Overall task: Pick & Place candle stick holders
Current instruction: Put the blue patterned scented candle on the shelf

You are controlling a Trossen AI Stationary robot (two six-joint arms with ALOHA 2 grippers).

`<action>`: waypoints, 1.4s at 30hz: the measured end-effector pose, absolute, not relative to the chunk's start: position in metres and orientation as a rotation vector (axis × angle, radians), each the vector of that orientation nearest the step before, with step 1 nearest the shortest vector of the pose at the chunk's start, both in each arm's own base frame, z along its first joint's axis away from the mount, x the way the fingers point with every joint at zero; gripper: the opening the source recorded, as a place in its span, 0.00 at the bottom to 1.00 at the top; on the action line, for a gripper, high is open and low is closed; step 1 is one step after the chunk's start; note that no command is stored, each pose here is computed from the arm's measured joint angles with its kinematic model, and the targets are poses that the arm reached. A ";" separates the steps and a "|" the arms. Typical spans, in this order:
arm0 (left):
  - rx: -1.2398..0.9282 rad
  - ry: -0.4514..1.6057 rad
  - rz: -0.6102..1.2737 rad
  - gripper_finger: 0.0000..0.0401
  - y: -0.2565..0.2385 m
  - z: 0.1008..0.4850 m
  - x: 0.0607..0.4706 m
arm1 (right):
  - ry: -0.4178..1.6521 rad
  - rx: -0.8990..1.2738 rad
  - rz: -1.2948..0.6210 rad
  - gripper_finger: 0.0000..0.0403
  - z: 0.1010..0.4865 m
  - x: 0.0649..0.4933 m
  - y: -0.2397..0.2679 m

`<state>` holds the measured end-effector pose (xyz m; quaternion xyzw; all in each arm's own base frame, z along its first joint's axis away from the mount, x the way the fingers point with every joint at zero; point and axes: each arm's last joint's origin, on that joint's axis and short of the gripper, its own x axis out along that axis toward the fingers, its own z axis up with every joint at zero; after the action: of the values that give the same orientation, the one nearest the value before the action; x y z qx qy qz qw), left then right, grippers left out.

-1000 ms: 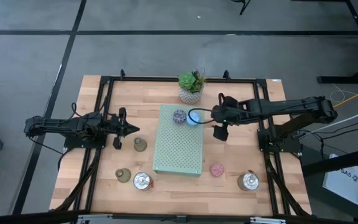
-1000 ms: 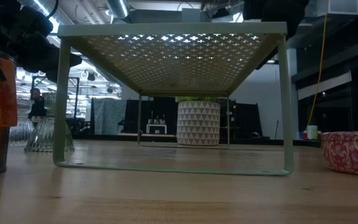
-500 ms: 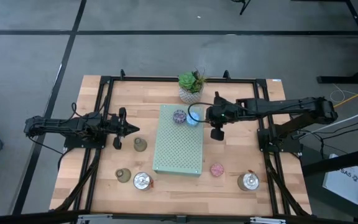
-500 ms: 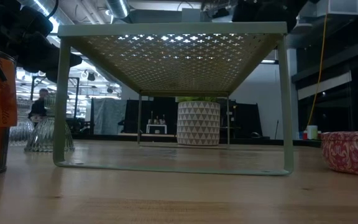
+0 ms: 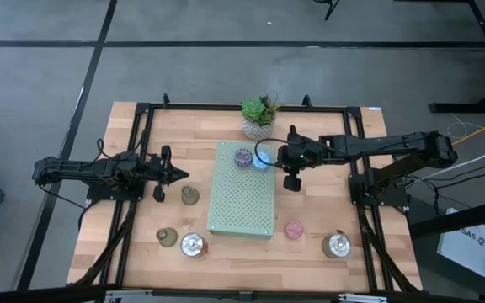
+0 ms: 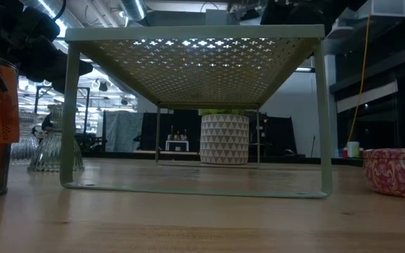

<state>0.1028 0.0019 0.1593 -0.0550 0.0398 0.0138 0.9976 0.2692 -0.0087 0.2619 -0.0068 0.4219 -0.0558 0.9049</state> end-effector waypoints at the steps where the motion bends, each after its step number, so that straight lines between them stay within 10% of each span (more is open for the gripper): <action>1: -0.110 0.080 0.028 0.02 0.002 0.159 0.103 | 0.871 -0.014 -0.115 0.08 0.262 0.269 -0.009; 16: -0.110 0.080 0.028 0.02 0.002 0.159 0.103 | 0.863 0.081 -0.160 0.48 0.259 0.273 -0.009; 42: -0.110 0.079 0.028 0.02 0.002 0.159 0.103 | 0.779 0.065 -0.178 0.50 0.244 0.302 -0.021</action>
<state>0.1028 0.0019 0.1594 -0.0550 0.0396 0.0138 0.9976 0.3016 -0.0208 0.2435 0.0318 0.3792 -0.0865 0.9207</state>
